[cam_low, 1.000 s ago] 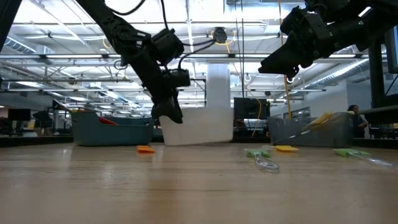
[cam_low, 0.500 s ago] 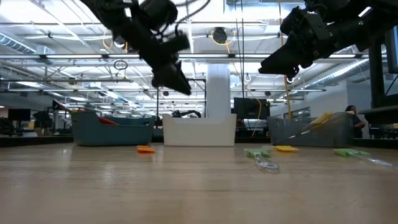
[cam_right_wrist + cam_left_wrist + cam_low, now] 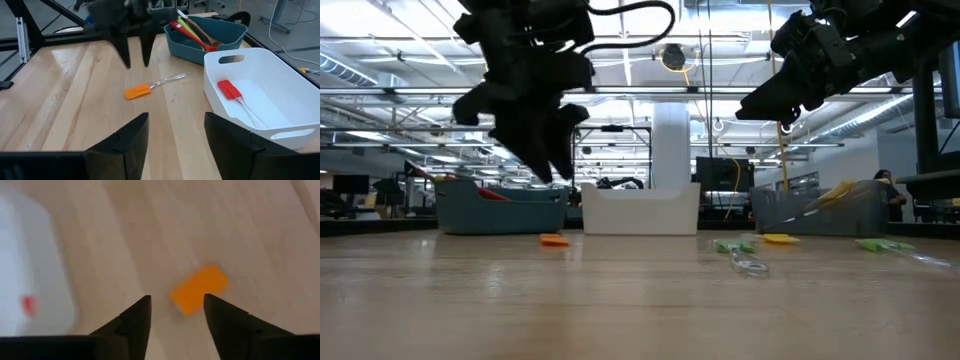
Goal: Pick & Place Kitchen Items
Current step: Put the orange spatula into the white bin, then put the left green spatula into the white bin
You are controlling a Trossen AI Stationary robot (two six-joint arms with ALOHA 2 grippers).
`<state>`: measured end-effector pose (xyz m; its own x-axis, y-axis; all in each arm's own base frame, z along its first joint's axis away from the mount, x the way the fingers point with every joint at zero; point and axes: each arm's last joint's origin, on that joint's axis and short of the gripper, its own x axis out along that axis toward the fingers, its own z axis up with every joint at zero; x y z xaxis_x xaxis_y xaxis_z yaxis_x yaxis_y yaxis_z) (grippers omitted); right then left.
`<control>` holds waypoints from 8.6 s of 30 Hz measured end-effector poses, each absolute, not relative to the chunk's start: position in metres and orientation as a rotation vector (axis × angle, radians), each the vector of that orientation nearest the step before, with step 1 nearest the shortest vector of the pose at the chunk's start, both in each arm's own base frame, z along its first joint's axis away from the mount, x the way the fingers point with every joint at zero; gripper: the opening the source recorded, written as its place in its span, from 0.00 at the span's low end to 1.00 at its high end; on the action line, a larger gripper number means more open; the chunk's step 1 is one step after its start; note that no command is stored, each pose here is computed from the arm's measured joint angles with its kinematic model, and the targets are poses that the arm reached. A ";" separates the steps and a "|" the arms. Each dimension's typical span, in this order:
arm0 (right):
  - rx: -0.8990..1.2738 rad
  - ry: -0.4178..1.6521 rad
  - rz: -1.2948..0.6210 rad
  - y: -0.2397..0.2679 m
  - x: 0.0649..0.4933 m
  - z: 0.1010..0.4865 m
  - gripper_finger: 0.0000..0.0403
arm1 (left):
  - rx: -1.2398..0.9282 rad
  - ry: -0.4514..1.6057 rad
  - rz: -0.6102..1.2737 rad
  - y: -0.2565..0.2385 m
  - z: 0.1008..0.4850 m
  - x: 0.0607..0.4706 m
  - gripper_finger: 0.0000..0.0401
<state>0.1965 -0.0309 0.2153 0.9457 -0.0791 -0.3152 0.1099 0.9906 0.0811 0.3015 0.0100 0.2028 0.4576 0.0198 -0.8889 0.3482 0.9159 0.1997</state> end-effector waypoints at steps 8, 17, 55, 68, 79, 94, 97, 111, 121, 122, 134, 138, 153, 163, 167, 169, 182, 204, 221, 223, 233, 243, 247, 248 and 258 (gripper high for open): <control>0.105 0.320 -0.097 -0.031 0.196 0.215 0.52 | 0.568 1.187 -0.292 -0.014 0.169 0.312 0.64; 0.107 0.334 -0.098 -0.031 0.196 0.214 0.51 | 0.740 1.259 -0.402 -0.014 0.140 0.320 0.69; 0.107 0.334 -0.098 -0.031 0.196 0.214 0.49 | 0.600 1.129 -0.501 0.034 0.129 0.329 0.50; 0.108 0.339 -0.098 -0.031 0.196 0.213 0.49 | 0.368 1.181 -0.460 0.041 0.117 0.328 0.44; 0.108 0.338 -0.098 -0.031 0.196 0.213 0.49 | 0.149 1.192 -0.309 0.046 0.117 0.329 0.17; 0.107 0.338 -0.098 -0.031 0.196 0.213 0.49 | 0.351 0.809 0.011 0.056 0.190 0.341 0.03; 0.108 0.338 -0.098 -0.031 0.196 0.213 0.49 | 0.353 0.706 0.051 0.065 0.203 0.345 0.01; 0.111 0.376 -0.099 -0.031 0.199 0.207 0.49 | 0.256 0.944 -0.219 0.045 0.157 0.341 0.42; 0.118 0.423 -0.100 -0.032 0.206 0.197 0.49 | 0.279 1.013 -0.078 0.057 0.126 0.350 0.48; 0.118 0.425 -0.100 -0.032 0.206 0.196 0.49 | 0.272 1.011 -0.077 0.059 0.126 0.350 0.47; 0.122 0.461 -0.099 -0.033 0.210 0.189 0.49 | 0.102 1.009 -0.056 0.089 0.124 0.342 0.26; 0.122 0.462 -0.099 -0.033 0.210 0.189 0.49 | 0.097 1.011 -0.061 0.089 0.124 0.342 0.15; 0.098 0.463 -0.093 -0.033 0.210 0.188 0.49 | 0.133 1.019 0.006 0.084 0.124 0.344 0.11; 0.096 0.463 -0.092 -0.033 0.210 0.189 0.49 | 0.221 1.035 0.006 0.083 0.123 0.344 0.23; 0.096 0.464 -0.092 -0.033 0.210 0.189 0.49 | 0.236 1.048 0.033 0.083 0.122 0.344 0.32; 0.096 0.464 -0.091 -0.033 0.210 0.189 0.49 | 0.241 1.049 0.042 0.084 0.122 0.344 0.36; 0.082 0.465 -0.043 -0.022 0.211 0.189 0.49 | 0.153 1.047 0.054 0.090 0.122 0.342 0.23; 0.076 0.450 -0.029 -0.019 0.210 0.185 0.49 | 0.177 0.863 0.166 0.054 0.177 0.343 0.04; 0.027 0.141 -0.024 -0.018 0.193 0.172 0.49 | 0.417 0.436 0.148 0.110 0.223 0.350 0.06; 0.026 0.129 -0.024 -0.018 0.193 0.173 0.49 | 0.437 0.407 0.137 0.118 0.220 0.351 0.04; 0.025 0.118 -0.024 -0.018 0.193 0.174 0.49 | 0.407 0.531 0.164 0.154 0.169 0.354 0.06; 0.049 0.100 -0.025 -0.018 0.193 0.175 0.49 | 0.352 0.628 0.205 0.168 0.135 0.353 0.06; 0.048 0.083 -0.025 -0.018 0.193 0.177 0.49 | 0.349 0.632 0.212 0.168 0.133 0.354 0.07; 0.048 0.082 -0.025 -0.018 0.193 0.177 0.49 | 0.349 0.632 0.213 0.168 0.133 0.354 0.09; 0.042 0.013 -0.024 -0.018 0.200 0.193 0.49 | 0.300 0.616 0.211 0.158 0.134 0.358 0.33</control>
<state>0.2004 -0.0180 0.1928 0.9996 -0.0236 -0.0137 0.0242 0.9988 0.0421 0.3583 0.1576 0.1343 0.7967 0.2817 -0.5346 -0.1044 0.9355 0.3374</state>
